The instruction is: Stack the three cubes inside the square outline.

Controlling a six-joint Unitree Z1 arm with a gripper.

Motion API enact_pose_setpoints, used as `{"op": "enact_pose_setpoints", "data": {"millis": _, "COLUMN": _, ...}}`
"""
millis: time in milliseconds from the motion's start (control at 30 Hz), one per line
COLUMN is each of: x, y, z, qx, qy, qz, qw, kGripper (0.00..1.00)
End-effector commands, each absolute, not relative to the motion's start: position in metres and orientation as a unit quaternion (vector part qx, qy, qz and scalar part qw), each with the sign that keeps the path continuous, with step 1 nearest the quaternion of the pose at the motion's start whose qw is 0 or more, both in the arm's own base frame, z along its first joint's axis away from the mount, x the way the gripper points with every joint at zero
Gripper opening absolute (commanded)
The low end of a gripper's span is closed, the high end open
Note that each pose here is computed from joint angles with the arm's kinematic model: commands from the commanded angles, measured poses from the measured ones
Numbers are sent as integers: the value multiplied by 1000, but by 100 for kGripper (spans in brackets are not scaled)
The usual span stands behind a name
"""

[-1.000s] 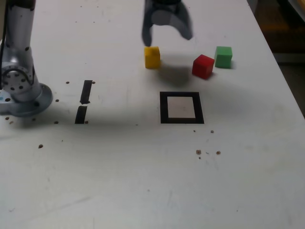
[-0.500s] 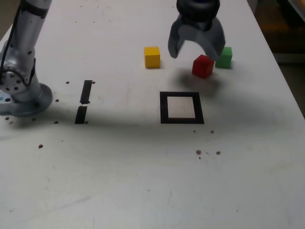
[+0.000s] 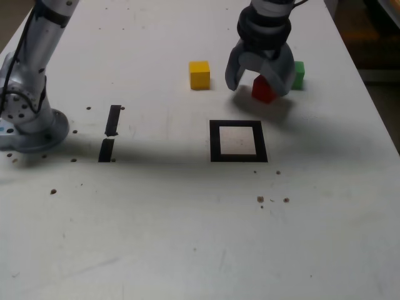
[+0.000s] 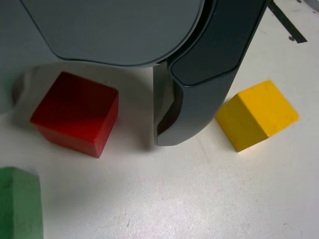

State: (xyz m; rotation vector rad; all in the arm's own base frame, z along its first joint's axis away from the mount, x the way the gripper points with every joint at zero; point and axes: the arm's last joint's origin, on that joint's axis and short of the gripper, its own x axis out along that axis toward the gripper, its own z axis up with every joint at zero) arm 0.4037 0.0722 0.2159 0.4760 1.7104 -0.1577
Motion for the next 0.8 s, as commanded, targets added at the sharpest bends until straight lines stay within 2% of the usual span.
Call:
{"op": "enact_pose_setpoints", "data": {"millis": 0, "x": 406, "y": 75, "z": 213, "qx": 207, "qy": 746, "qz": -66, "qw": 630, "kGripper": 73}}
{"op": "enact_pose_setpoints", "data": {"millis": 267, "x": 412, "y": 78, "z": 215, "qx": 203, "qy": 736, "qz": -60, "qw": 643, "kGripper": 39}}
{"op": "enact_pose_setpoints", "data": {"millis": 333, "x": 413, "y": 78, "z": 215, "qx": 201, "qy": 734, "qz": -60, "qw": 646, "kGripper": 33}}
{"op": "enact_pose_setpoints", "data": {"millis": 533, "x": 408, "y": 75, "z": 225, "qx": 190, "qy": 730, "qz": -63, "qw": 654, "kGripper": 29}}
{"op": "enact_pose_setpoints", "data": {"millis": 600, "x": 402, "y": 71, "z": 236, "qx": 185, "qy": 728, "qz": -59, "qw": 657, "kGripper": 29}}
{"op": "enact_pose_setpoints", "data": {"millis": 767, "x": 378, "y": 47, "z": 276, "qx": 171, "qy": 723, "qz": -39, "qw": 668, "kGripper": 28}}
